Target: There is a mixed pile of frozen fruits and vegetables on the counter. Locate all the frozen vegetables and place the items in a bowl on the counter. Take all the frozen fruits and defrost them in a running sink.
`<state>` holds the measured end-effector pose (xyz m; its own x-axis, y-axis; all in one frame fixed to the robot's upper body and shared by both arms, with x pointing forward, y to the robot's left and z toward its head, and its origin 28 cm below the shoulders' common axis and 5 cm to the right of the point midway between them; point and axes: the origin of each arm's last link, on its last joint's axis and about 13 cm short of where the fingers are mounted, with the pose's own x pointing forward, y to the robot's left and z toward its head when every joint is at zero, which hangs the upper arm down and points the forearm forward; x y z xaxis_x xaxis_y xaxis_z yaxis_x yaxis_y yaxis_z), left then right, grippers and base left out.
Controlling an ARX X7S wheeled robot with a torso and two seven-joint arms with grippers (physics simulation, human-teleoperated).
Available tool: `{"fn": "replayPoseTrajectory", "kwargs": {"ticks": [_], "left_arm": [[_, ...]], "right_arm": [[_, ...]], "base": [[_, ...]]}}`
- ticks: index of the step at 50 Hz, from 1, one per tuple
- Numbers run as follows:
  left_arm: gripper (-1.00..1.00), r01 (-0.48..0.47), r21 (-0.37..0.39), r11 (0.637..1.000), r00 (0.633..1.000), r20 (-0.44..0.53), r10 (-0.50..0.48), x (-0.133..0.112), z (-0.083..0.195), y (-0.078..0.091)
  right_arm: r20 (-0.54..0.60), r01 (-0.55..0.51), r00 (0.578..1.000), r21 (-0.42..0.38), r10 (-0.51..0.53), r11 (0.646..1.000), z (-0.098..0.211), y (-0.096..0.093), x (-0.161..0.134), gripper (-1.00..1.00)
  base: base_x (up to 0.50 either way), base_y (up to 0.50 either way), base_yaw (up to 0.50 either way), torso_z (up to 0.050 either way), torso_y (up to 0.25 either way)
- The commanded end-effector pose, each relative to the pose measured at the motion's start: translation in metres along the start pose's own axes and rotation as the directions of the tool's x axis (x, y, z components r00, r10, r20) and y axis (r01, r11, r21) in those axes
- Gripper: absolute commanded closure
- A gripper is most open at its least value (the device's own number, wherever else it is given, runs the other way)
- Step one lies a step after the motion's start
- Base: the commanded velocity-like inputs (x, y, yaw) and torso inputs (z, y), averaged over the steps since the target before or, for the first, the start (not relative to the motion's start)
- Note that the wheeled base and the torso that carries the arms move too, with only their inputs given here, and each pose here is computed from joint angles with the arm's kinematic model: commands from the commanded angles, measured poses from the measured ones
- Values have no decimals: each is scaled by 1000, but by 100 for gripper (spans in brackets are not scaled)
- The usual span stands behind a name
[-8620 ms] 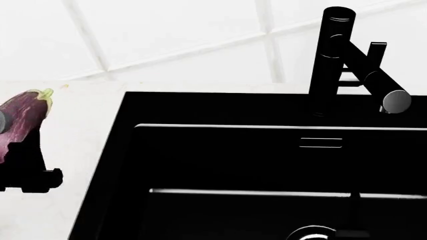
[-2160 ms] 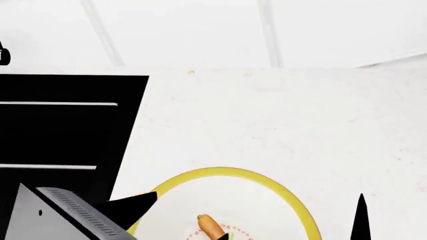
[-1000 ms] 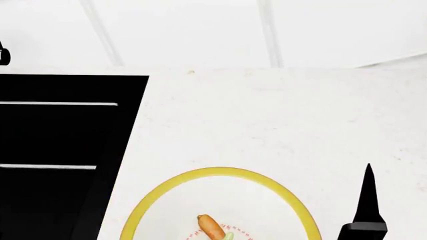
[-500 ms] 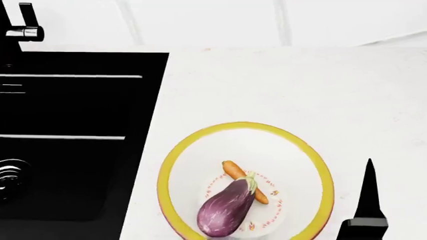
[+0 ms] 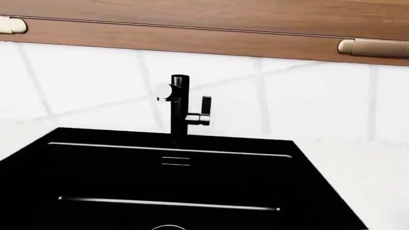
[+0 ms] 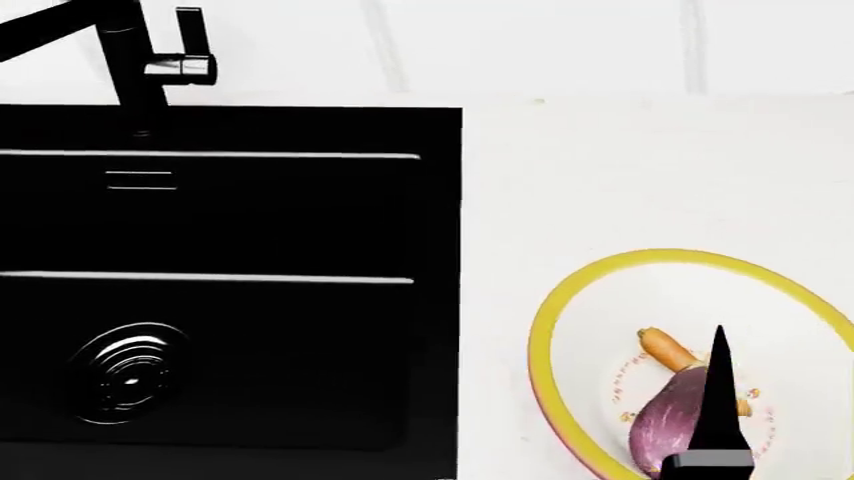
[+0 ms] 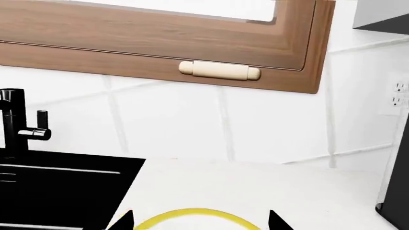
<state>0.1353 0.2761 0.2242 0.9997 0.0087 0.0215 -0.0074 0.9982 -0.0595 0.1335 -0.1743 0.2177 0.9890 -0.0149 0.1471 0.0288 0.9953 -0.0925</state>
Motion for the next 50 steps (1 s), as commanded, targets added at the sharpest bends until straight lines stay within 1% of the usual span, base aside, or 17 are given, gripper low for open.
{"fn": "replayPoseTrajectory", "kwargs": {"ticks": [1, 10, 25, 35, 43, 50], "left_arm": [[-100, -6, -31, 999, 999, 39, 7, 0, 2, 2], [-100, -4, -16, 1000, 1000, 31, 5, -1, -1, 1], [-100, -20, -13, 1000, 999, 28, 20, -4, -3, 5], [-100, -25, -13, 1000, 999, 34, 26, -7, 0, 7], [-100, -25, -10, 1000, 999, 29, 25, -6, -3, 5], [-100, -25, -9, 1000, 999, 30, 25, -6, -3, 4]], "right_arm": [[17, 3, 1000, -6, -3, 1000, -3, 0, -2, -100], [18, 7, 1000, -6, -7, 1000, -4, -1, -4, -100], [18, 3, 1000, 1, -3, 1000, -3, -2, -1, -100], [19, -2, 1000, 3, 2, 1000, -3, -1, -2, -100], [9, -2, 1000, 18, 2, 1000, -8, 0, -3, -100], [11, -7, 1000, 15, 7, 1000, -7, 0, -2, -100]], "base": [[121, 500, 0, 0, 0], [119, 500, 0, 0, 0], [117, 500, 0, 0, 0], [16, 500, 0, 0, 0], [0, 500, 0, 0, 0], [0, 500, 0, 0, 0]]}}
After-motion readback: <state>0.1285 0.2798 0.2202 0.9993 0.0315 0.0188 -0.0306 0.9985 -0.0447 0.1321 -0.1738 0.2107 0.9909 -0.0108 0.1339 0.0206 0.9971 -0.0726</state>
